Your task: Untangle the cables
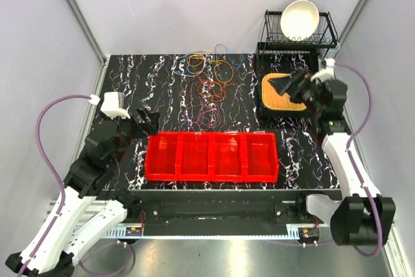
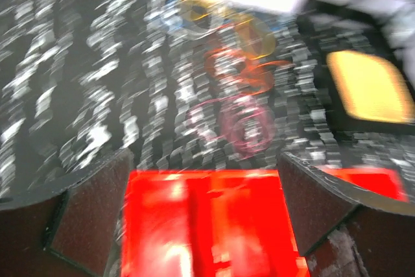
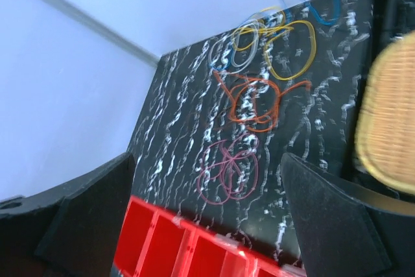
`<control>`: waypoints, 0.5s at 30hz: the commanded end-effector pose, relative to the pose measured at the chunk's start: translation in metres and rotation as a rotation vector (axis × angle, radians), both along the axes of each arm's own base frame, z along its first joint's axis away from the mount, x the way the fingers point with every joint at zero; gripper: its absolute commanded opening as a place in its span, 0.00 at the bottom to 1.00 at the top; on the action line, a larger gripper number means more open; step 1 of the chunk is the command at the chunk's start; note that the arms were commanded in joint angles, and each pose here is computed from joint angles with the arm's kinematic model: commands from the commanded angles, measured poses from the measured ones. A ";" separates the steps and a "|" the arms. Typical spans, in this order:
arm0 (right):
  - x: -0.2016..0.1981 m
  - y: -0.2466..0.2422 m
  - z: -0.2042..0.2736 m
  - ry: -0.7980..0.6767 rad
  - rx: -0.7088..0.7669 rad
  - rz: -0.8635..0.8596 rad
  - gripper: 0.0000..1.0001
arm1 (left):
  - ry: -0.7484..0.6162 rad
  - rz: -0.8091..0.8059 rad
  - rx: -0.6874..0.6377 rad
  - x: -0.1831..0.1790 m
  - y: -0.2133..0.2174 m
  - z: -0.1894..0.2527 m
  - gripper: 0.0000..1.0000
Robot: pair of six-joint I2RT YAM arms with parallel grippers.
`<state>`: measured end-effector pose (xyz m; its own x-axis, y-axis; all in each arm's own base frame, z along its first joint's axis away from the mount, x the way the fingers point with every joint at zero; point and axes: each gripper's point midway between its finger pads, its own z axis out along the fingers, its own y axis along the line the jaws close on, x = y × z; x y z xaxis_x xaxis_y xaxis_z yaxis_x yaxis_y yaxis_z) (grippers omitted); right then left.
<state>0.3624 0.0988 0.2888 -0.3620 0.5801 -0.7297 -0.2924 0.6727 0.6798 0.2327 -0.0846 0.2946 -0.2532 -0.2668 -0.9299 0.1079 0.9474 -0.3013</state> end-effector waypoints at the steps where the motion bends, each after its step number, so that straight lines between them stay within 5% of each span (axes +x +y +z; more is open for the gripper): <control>1: -0.004 0.044 0.017 0.054 -0.130 0.141 1.00 | -0.216 -0.202 -0.053 0.002 -0.036 0.056 0.99; 6: 0.017 0.082 -0.003 0.137 -0.287 0.203 1.00 | -0.014 0.150 0.106 0.035 0.015 0.014 0.99; 9: 0.032 0.103 -0.017 0.167 -0.341 0.223 1.00 | 0.105 0.164 0.212 0.043 0.017 -0.011 0.98; 15: 0.052 0.159 -0.045 0.186 -0.431 0.331 0.97 | 0.103 0.185 0.225 0.042 0.022 -0.020 0.98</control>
<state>0.4060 0.2300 0.2439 -0.6352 0.1764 -0.7519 -0.3771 0.7788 0.5013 0.2775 -0.0813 0.2553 -0.3953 -0.0987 -0.9132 -0.0300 0.9951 -0.0946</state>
